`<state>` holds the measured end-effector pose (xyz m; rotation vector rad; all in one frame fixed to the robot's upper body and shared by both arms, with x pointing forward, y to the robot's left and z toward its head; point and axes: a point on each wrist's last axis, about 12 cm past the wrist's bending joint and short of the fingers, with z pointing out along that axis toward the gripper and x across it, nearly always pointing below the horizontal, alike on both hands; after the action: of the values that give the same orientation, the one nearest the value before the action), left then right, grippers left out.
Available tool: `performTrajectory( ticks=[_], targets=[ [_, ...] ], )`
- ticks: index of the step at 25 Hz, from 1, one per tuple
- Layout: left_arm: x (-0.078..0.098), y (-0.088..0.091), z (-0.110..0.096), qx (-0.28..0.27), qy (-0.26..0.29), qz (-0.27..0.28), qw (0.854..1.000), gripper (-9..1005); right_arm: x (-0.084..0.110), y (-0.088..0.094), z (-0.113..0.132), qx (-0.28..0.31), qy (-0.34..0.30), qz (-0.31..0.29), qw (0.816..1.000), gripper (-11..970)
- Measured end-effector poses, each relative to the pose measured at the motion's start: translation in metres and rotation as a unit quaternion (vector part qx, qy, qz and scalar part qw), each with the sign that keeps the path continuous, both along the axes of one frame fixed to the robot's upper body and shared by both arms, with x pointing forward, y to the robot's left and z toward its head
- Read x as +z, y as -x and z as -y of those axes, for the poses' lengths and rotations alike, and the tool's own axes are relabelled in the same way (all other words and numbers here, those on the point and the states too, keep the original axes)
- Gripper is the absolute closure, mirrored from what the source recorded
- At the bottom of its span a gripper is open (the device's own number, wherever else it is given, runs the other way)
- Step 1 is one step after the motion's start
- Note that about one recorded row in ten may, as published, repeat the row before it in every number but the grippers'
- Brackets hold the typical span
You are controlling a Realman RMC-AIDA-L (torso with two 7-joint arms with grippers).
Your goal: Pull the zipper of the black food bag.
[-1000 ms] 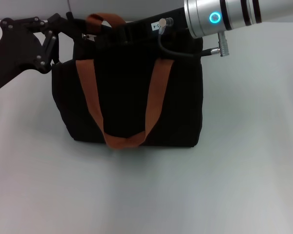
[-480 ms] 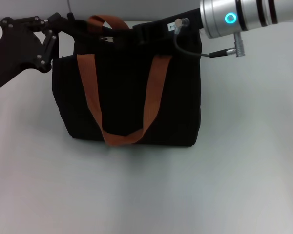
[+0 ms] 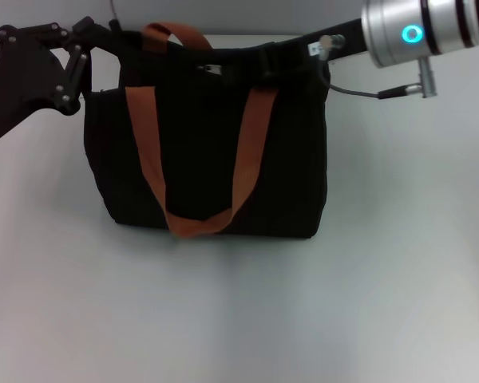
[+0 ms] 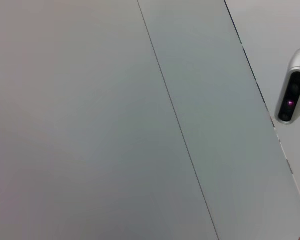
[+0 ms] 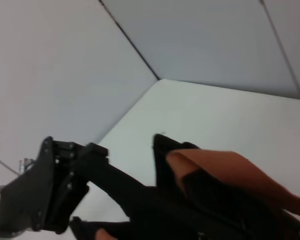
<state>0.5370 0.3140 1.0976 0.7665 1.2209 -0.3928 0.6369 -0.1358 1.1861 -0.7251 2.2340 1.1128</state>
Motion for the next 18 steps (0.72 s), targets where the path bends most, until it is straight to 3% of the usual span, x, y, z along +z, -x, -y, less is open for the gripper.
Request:
performTrajectory(
  ticks=[12,18],
  targets=[
    [0.0,-0.001,-0.002,0.007,-0.001,-0.001,1.0,934,-0.008,0.014,0.049,-0.054,0.004,-0.009,0.999,959],
    [0.0,-0.002,-0.002,0.009,-0.001,-0.001,1.0,933,-0.007,0.017,0.06,-0.062,-0.004,-0.008,0.998,962]
  ],
)
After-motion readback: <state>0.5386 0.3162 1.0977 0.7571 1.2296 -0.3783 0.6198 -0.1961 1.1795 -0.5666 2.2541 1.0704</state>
